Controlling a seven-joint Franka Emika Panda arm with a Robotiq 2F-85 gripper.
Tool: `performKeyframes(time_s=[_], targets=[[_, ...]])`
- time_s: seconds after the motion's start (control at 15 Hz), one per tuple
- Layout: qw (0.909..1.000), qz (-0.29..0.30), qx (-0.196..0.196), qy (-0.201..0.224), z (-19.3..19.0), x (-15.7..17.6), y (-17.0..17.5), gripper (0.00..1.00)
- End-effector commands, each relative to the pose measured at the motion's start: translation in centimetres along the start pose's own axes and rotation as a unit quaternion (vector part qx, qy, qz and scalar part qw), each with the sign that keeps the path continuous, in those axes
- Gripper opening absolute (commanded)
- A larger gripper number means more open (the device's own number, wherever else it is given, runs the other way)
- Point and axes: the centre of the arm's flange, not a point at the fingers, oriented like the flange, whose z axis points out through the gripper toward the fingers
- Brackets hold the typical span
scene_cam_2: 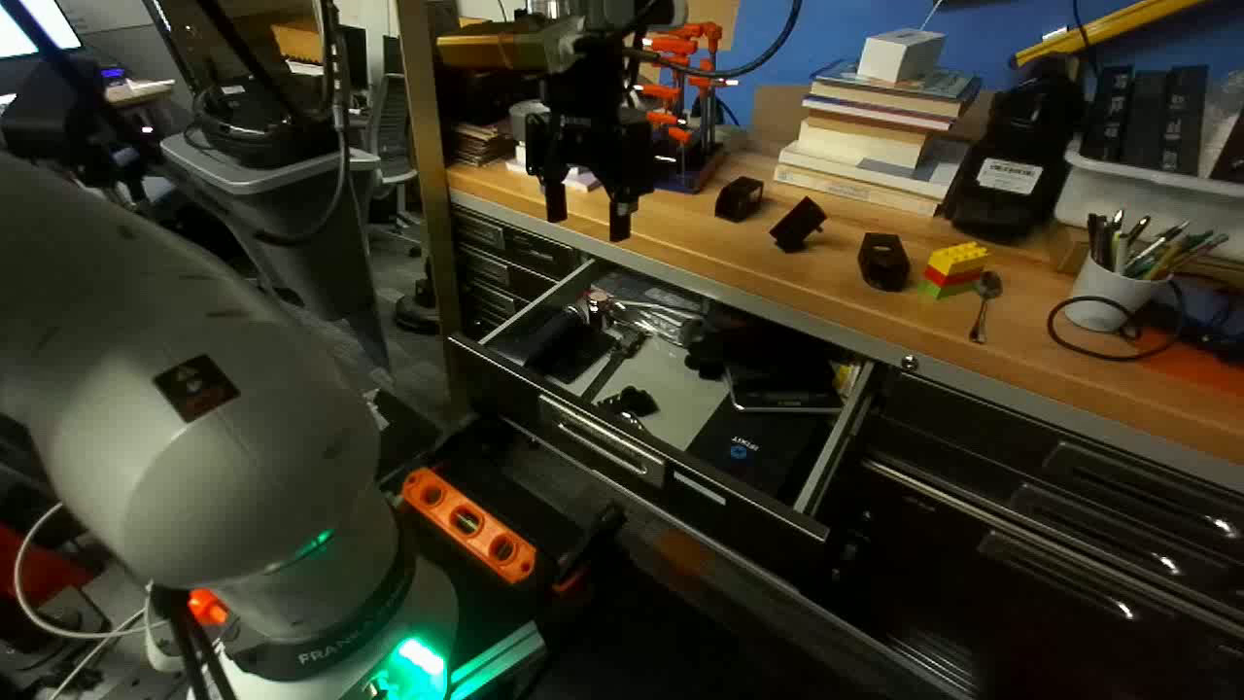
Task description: Put the black objects in the drawer and close it
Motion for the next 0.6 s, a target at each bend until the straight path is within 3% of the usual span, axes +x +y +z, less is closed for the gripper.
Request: performKeyframes(time_s=[0.0,0.4,0.53], targets=[[1.0000,0.000,0.000,0.002,-0.2,0.1,0.0,1.00],[1.0000,0.001,0.001,0.008,-0.7,0.2,0.0,1.00],[0.9995,0.021,0.009,0.021,-0.1,2.0,-0.4,1.00]])
